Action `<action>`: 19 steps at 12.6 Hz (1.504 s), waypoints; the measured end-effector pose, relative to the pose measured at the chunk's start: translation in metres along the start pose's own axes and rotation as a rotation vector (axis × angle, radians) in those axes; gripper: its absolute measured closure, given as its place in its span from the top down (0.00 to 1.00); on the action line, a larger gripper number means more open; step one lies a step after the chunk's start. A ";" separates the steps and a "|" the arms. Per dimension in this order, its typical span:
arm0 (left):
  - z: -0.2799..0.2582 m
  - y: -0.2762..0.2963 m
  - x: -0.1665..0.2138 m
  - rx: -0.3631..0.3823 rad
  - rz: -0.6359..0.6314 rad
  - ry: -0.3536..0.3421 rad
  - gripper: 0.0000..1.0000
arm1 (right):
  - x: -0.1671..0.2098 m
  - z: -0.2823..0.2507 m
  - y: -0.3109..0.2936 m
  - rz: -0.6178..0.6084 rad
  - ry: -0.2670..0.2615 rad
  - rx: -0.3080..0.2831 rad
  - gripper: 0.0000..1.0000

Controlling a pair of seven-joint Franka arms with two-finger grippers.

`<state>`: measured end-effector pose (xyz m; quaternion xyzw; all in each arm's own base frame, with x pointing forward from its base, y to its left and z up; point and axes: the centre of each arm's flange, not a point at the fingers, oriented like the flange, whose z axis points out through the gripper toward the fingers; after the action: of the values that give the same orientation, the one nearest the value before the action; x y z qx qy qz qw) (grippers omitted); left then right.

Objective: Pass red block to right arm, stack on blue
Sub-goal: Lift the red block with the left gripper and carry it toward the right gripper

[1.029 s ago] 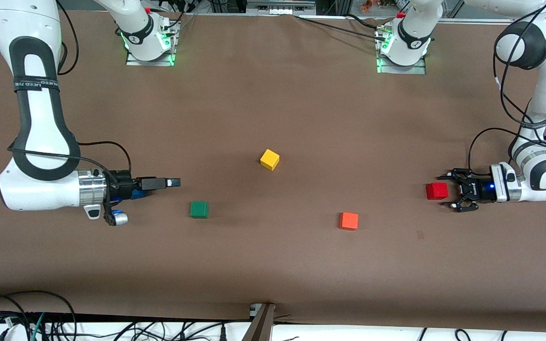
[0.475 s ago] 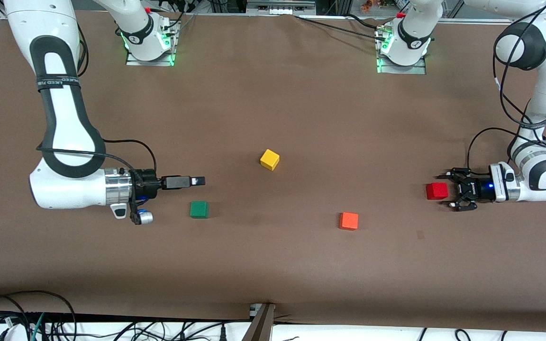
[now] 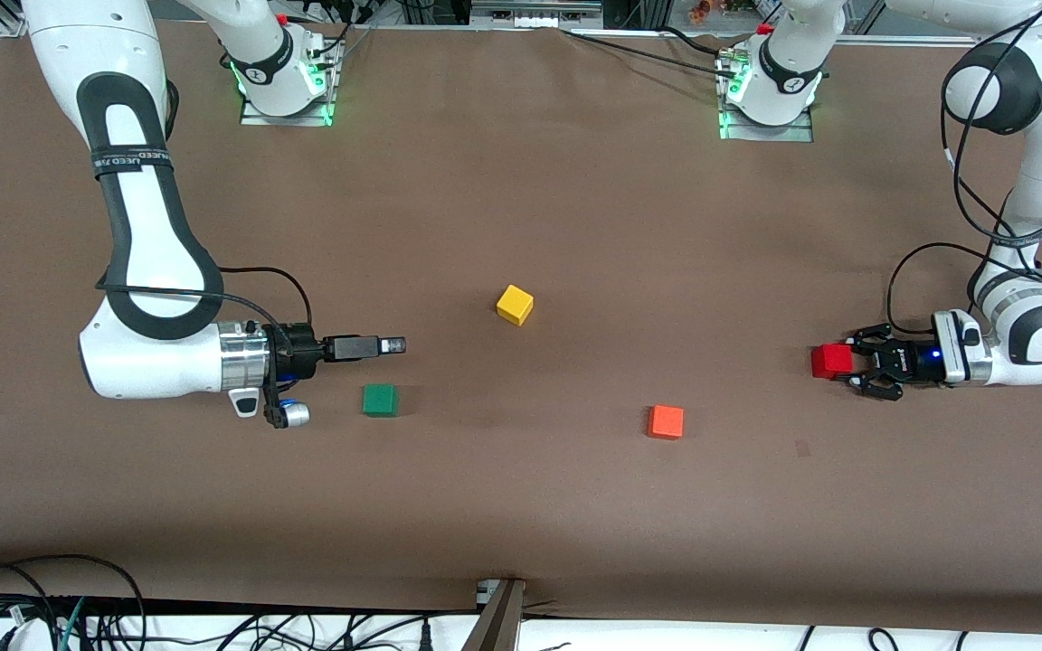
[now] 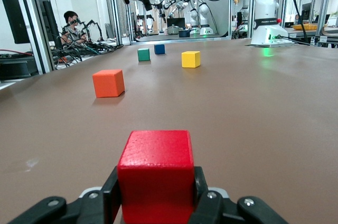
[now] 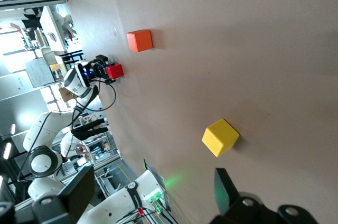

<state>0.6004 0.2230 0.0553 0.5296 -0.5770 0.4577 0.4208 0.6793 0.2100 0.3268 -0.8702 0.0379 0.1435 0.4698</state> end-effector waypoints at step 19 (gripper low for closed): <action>0.363 -0.135 0.258 -0.062 -0.172 0.402 0.56 | 0.005 -0.006 0.000 -0.004 0.023 0.089 1.00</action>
<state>0.7126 -0.1912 0.2344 0.4616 -0.4480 0.4987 0.5809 0.6853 0.2052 0.3284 -0.8500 0.0480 0.1306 0.5081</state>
